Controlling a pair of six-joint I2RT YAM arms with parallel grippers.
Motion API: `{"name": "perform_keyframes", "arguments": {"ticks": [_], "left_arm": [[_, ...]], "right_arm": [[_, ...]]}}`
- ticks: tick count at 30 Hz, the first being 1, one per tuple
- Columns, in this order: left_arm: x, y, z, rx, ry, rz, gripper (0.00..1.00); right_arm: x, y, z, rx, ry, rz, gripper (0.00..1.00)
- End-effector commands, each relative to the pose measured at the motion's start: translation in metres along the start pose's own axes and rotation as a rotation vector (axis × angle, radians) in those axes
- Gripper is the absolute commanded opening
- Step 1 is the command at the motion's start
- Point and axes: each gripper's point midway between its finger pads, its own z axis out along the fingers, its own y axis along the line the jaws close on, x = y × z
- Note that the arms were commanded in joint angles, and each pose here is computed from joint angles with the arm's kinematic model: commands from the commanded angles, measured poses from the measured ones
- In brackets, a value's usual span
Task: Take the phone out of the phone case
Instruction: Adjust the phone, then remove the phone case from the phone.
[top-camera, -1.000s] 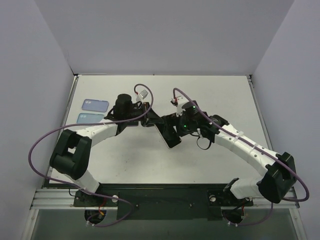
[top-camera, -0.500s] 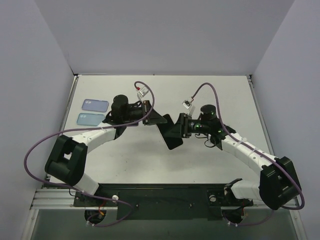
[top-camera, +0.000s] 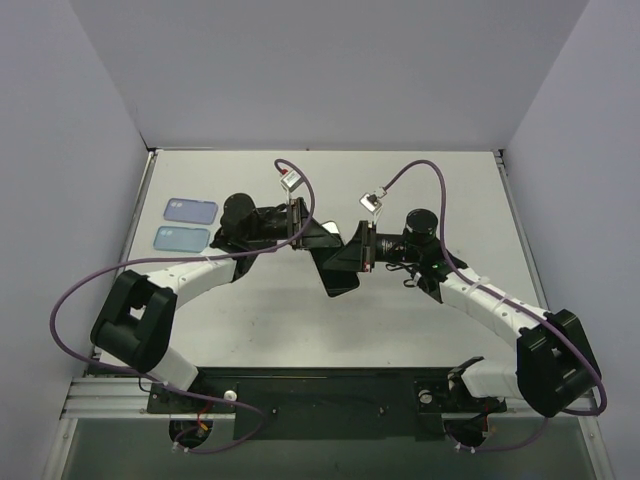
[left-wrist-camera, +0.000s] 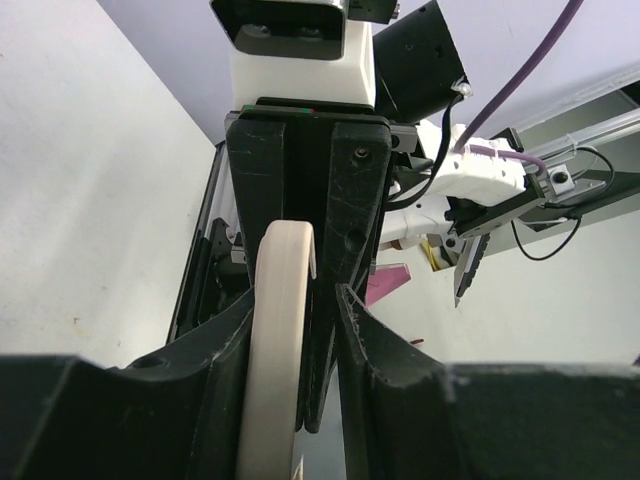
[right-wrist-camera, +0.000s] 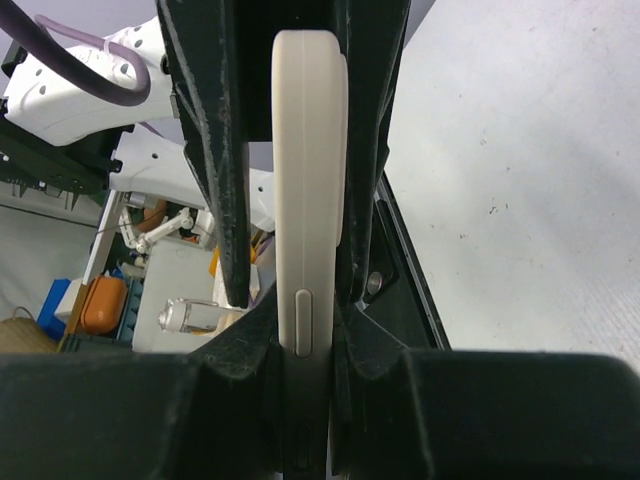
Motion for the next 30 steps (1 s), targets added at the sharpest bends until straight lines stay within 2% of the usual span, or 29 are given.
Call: {"name": "perform_keyframes", "arguments": {"ticks": [1, 5, 6, 7, 9, 10, 11, 13, 14, 15, 16, 17, 18, 19, 21, 23, 30], "left_arm": [[0.005, -0.027, 0.005, 0.084, 0.035, 0.083, 0.33], [0.001, -0.032, 0.003, 0.085, 0.017, 0.105, 0.14], [-0.001, -0.033, 0.001, 0.082, 0.005, 0.111, 0.12], [-0.005, -0.034, -0.001, 0.076, -0.010, 0.123, 0.10], [-0.011, -0.034, -0.005, 0.060, -0.039, 0.131, 0.05], [-0.015, -0.033, -0.007, 0.052, -0.055, 0.137, 0.04], [-0.020, -0.035, -0.009, 0.039, -0.091, 0.146, 0.01], [-0.032, -0.034, -0.013, -0.016, -0.183, 0.158, 0.00], [-0.036, -0.024, -0.016, -0.079, -0.217, 0.110, 0.00], [-0.047, -0.029, -0.020, -0.115, -0.301, 0.138, 0.00], [-0.049, -0.023, -0.023, -0.161, -0.338, 0.108, 0.00], [-0.059, -0.033, -0.031, -0.180, -0.424, 0.131, 0.00], [-0.061, -0.036, -0.035, -0.190, -0.457, 0.133, 0.00], [-0.069, -0.045, -0.044, -0.201, -0.540, 0.141, 0.00], [-0.076, -0.053, -0.056, -0.227, -0.625, 0.128, 0.00], [-0.079, -0.058, -0.063, -0.248, -0.670, 0.105, 0.00], [-0.075, -0.061, -0.064, -0.214, -0.681, -0.047, 0.00]], "right_arm": [[-0.034, 0.021, 0.003, -0.036, -0.115, -0.110, 0.00], [-0.030, 0.015, 0.003, -0.007, -0.097, -0.118, 0.00], [-0.025, 0.007, 0.002, 0.024, -0.078, -0.112, 0.07], [-0.019, 0.001, 0.000, 0.061, -0.063, -0.093, 0.20], [-0.012, -0.008, -0.005, 0.112, -0.052, -0.102, 0.34], [-0.010, -0.013, -0.007, 0.131, -0.055, -0.112, 0.49], [-0.010, -0.012, -0.010, 0.149, -0.074, -0.111, 0.56], [-0.017, -0.007, -0.011, 0.139, -0.137, -0.111, 0.64], [-0.016, -0.004, -0.011, 0.112, -0.159, -0.058, 0.65], [-0.026, 0.013, -0.010, 0.042, -0.211, -0.096, 0.65], [-0.023, 0.014, -0.010, 0.026, -0.227, -0.038, 0.66], [-0.032, 0.026, -0.011, -0.018, -0.280, -0.061, 0.66], [-0.030, 0.026, -0.011, -0.032, -0.291, -0.017, 0.66], [-0.030, 0.035, -0.007, -0.067, -0.299, -0.033, 0.66], [-0.021, 0.043, 0.001, -0.099, -0.269, -0.023, 0.60], [-0.012, 0.052, 0.007, -0.127, -0.234, -0.032, 0.54], [-0.004, 0.080, -0.001, -0.241, -0.239, -0.070, 0.43]]}}
